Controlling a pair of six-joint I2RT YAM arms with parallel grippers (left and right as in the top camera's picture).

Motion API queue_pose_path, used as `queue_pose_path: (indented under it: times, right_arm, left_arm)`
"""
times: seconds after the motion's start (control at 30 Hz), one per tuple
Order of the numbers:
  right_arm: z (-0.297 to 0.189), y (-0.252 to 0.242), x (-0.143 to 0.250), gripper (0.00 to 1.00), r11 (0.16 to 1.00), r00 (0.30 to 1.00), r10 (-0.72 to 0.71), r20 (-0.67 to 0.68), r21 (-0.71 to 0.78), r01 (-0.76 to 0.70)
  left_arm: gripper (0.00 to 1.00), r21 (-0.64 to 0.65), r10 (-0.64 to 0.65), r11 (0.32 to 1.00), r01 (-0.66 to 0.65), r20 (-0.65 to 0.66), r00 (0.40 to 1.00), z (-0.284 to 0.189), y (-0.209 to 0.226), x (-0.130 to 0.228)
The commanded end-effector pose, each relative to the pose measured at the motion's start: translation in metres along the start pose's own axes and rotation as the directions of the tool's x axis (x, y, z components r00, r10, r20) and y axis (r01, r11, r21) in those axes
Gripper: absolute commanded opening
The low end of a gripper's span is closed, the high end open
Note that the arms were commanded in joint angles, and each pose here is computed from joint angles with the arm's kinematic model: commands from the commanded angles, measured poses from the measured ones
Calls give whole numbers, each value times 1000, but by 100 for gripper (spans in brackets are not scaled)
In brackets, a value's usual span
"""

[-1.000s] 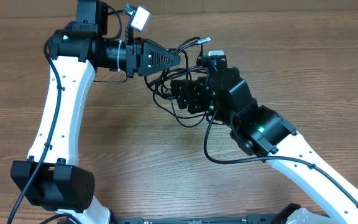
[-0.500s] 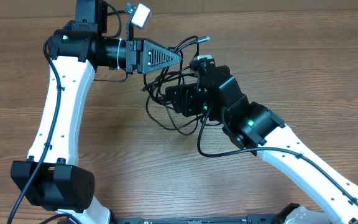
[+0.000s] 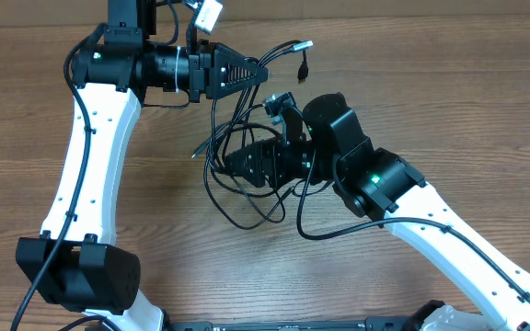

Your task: Untangle cables

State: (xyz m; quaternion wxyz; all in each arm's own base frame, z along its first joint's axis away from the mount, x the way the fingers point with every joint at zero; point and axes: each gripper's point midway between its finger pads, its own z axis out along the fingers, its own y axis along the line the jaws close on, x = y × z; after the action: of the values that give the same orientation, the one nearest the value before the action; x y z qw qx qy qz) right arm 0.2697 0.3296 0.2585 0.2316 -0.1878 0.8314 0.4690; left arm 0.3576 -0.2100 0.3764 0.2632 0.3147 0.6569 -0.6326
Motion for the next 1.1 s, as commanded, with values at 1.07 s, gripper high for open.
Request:
queue_pose_path:
  times: [1.07]
  right_arm:
    - [-34,47,-1,68,980,984,-174,47,-89,177]
  left_arm:
    - [4,-338,-24,940,35,34,999,-42,41,-7]
